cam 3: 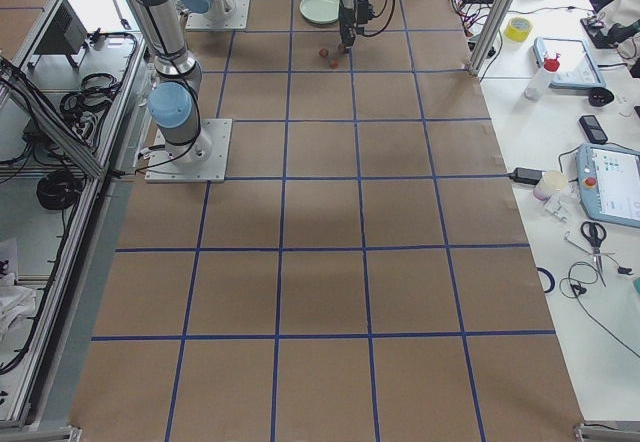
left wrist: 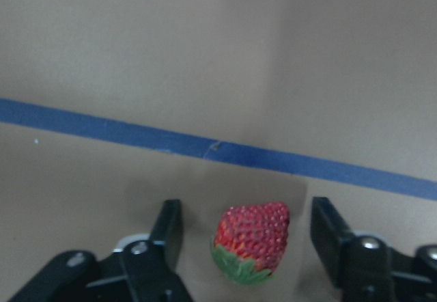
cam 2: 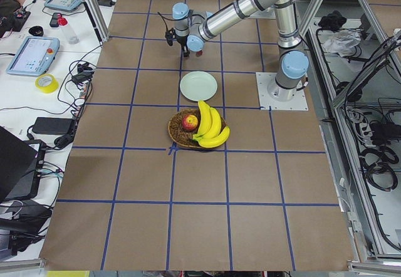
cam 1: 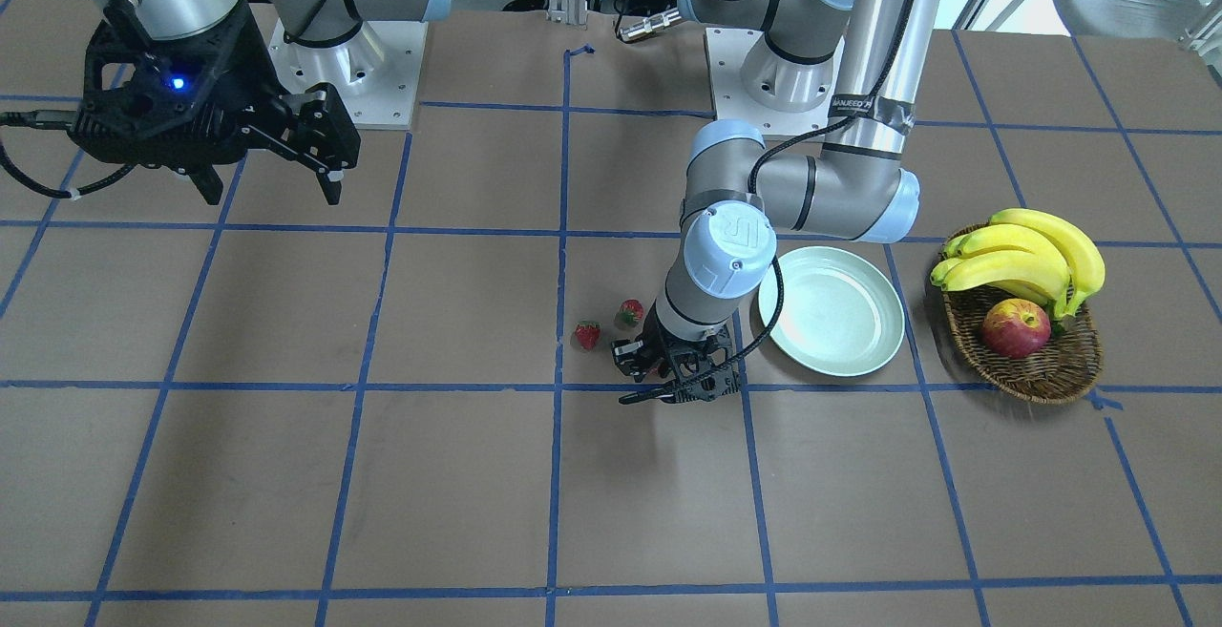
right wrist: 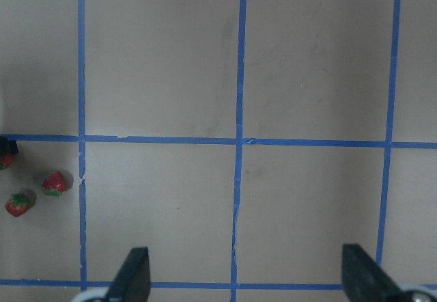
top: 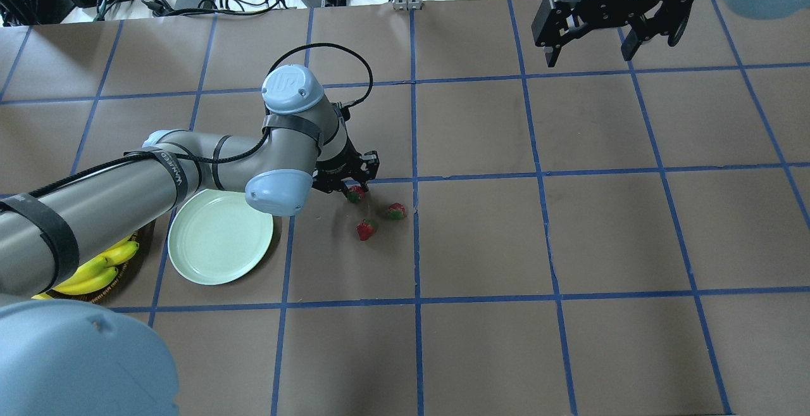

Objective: Collect all strawberries into plate
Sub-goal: 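Lift the strawberry with the left gripper and carry it over the plate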

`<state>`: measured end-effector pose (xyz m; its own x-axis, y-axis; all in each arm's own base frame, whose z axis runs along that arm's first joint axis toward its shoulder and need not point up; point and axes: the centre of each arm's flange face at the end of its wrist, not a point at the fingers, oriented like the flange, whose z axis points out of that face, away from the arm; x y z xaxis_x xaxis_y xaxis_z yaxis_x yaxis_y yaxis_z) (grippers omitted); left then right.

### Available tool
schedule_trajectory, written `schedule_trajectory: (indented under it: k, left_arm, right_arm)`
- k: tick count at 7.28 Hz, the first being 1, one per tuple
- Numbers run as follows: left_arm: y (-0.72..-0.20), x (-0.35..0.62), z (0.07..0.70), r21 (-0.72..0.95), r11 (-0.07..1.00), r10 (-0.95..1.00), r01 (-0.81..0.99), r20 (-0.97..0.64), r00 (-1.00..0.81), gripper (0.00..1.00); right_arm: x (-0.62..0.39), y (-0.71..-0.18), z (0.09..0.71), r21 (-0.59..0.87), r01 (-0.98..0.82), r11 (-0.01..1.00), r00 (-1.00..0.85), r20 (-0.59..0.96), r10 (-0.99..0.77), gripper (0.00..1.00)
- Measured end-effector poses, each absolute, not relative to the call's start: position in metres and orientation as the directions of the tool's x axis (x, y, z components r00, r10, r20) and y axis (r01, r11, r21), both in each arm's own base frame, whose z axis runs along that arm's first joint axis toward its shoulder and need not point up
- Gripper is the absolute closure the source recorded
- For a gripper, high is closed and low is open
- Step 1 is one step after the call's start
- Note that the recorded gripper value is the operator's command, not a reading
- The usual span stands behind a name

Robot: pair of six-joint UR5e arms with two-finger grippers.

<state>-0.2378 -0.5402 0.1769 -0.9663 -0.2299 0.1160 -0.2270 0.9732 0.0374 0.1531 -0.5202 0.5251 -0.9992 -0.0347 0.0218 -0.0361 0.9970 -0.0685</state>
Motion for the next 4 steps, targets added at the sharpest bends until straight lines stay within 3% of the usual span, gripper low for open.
schedule_trajectory:
  k: [4]
  left_arm:
    - [-0.556,-0.165,0.214,0.020,0.987,-0.160,-0.160,-0.020,-0.987,1.00]
  right_arm:
    - [0.153,-0.521,0.528,-0.075,-0.037,0.996,-0.999,0.024,-0.035,0.00]
